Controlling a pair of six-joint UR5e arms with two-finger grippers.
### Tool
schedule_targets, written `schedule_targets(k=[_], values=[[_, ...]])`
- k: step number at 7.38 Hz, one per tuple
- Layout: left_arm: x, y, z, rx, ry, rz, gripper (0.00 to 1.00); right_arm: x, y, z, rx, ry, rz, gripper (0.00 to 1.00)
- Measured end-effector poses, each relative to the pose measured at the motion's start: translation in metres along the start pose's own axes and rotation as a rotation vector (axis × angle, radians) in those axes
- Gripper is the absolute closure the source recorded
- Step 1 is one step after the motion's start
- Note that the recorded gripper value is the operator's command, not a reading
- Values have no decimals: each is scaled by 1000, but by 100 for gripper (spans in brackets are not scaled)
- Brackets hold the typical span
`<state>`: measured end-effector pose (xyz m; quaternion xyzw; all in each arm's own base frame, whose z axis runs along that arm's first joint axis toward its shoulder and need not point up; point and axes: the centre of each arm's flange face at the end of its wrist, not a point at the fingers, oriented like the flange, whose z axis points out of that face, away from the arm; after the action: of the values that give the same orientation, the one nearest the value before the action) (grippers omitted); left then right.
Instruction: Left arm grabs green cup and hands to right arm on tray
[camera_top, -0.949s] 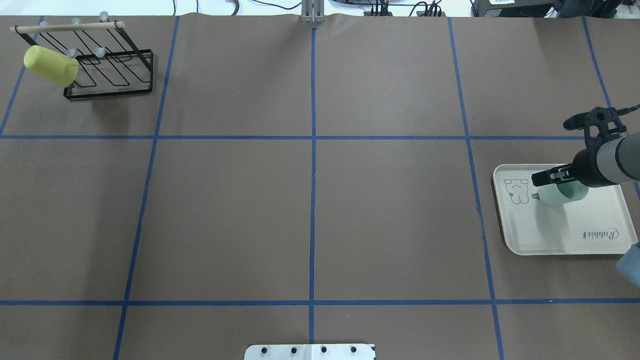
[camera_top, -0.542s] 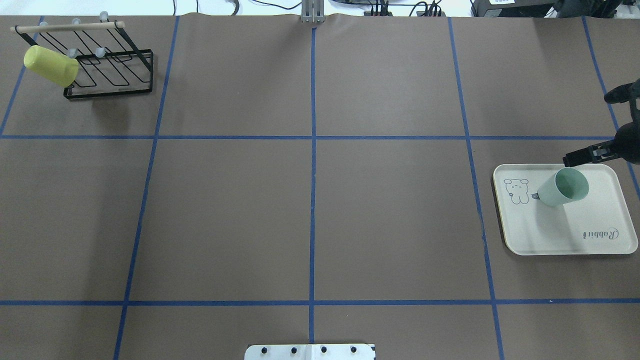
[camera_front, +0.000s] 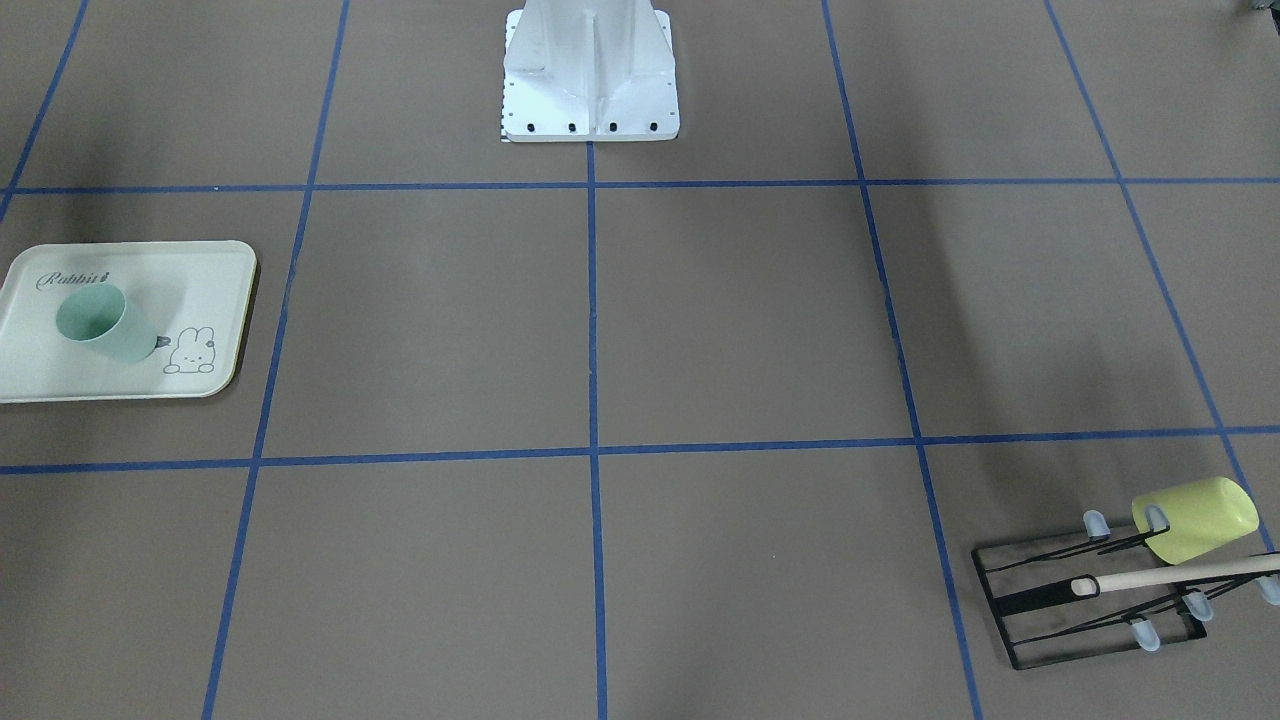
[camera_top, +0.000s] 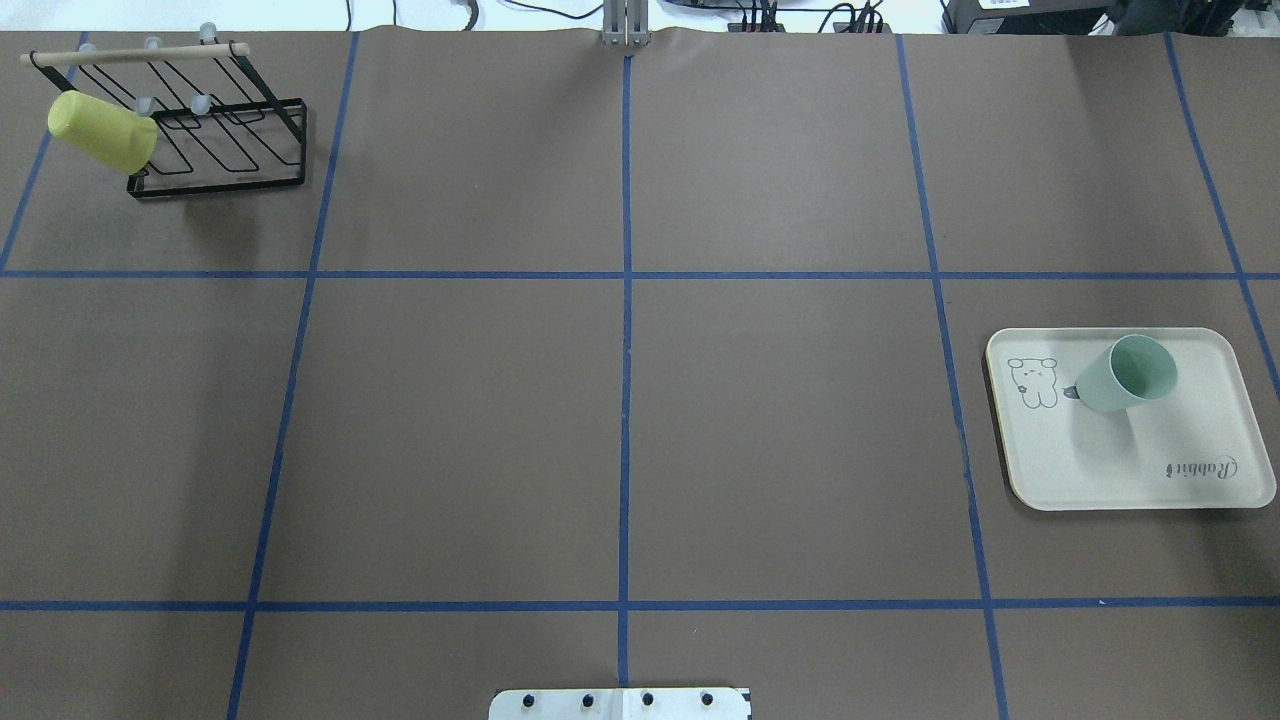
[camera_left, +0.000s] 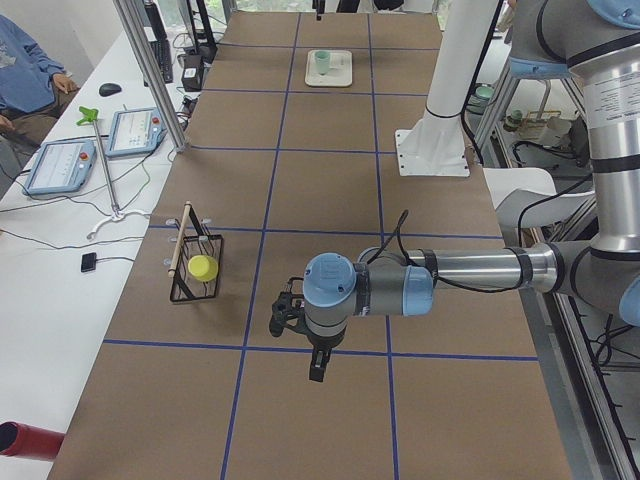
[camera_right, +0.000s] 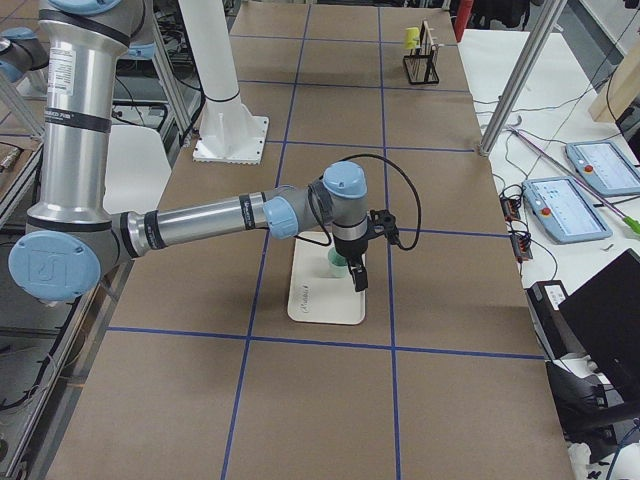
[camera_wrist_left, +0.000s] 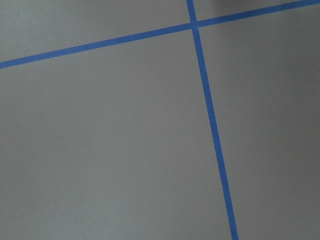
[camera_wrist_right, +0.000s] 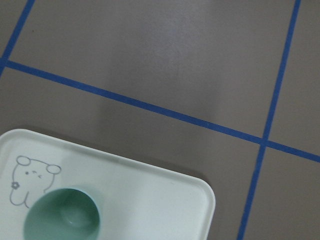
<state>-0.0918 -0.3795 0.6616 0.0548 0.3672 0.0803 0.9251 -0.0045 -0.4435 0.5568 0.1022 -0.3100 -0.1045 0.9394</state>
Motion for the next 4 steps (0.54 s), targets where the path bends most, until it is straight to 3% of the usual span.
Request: schedule_targets(k=[2,4], values=[[0,0,0,1,0,1,0,56,49,0,-57,9,7,0],[-1,0,1,-1,0,0,0,74,76,6,-145,-1,66,0]])
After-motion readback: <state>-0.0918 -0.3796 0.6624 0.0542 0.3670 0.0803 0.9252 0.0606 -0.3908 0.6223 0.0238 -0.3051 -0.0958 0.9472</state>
